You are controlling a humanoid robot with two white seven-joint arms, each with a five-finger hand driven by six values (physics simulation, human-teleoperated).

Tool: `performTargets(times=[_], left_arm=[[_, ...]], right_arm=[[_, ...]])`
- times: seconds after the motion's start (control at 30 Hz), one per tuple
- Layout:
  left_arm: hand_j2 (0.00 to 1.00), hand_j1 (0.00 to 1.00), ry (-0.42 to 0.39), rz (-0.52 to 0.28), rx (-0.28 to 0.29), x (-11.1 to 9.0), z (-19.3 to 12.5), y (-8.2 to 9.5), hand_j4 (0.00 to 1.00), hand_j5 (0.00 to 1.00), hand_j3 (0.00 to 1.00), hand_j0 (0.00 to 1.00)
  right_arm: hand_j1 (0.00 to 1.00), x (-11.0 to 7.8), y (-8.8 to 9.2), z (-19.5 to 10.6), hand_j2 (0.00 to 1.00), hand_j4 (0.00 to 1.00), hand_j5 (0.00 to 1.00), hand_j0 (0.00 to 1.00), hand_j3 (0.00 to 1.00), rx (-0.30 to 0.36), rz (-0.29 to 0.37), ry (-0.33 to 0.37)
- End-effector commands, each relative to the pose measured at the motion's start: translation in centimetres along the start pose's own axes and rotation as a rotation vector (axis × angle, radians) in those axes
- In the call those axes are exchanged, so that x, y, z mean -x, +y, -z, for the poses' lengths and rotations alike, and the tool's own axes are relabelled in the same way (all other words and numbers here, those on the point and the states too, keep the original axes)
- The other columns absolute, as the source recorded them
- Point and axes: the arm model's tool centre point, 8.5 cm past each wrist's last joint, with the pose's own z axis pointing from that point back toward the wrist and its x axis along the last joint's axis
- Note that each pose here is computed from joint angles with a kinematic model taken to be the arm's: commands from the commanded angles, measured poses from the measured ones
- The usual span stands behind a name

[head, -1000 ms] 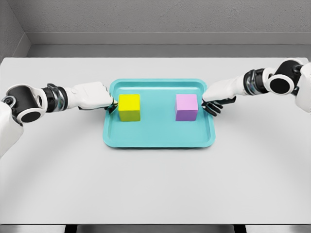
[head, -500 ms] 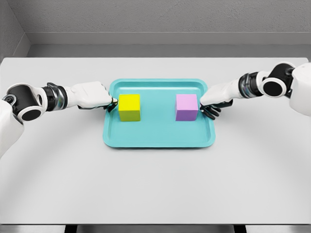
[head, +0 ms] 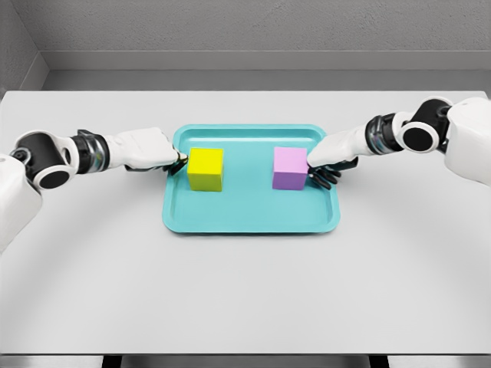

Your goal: Push two cubes

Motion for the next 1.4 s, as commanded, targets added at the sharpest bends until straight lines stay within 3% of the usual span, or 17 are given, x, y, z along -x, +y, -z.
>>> performTargets(times=[0.0,0.83,1.13,1.37], left_arm=[[0.4,0.4,-0.009,0.003,-0.001,-0.3,0.4,0.1,0.4,0.4,0.4,0.4],[0.4,0.4,-0.05,0.02,-0.029,-1.9,1.5,1.3,0.4,0.4,0.4,0.4],[0.4,0.4,-0.046,0.021,-0.03,-1.8,1.2,1.3,0.4,0.4,0.4,0.4],[0.39,0.39,-0.038,0.026,-0.028,-1.4,1.0,1.4,0.39,0.39,0.39,0.39]], right_arm=[[0.13,-0.3,0.1,0.3,0.13,0.13,0.13,0.13,0.13,-0.007,-0.006,-0.007],[0.13,-1.4,-1.1,1.6,0.13,0.13,0.13,0.13,0.13,-0.009,-0.031,-0.028],[0.13,1.0,-0.3,1.2,0.13,0.13,0.13,0.13,0.13,-0.034,0.008,0.038],[0.13,1.9,-0.3,2.6,0.13,0.13,0.13,0.13,0.13,-0.062,0.029,0.072]])
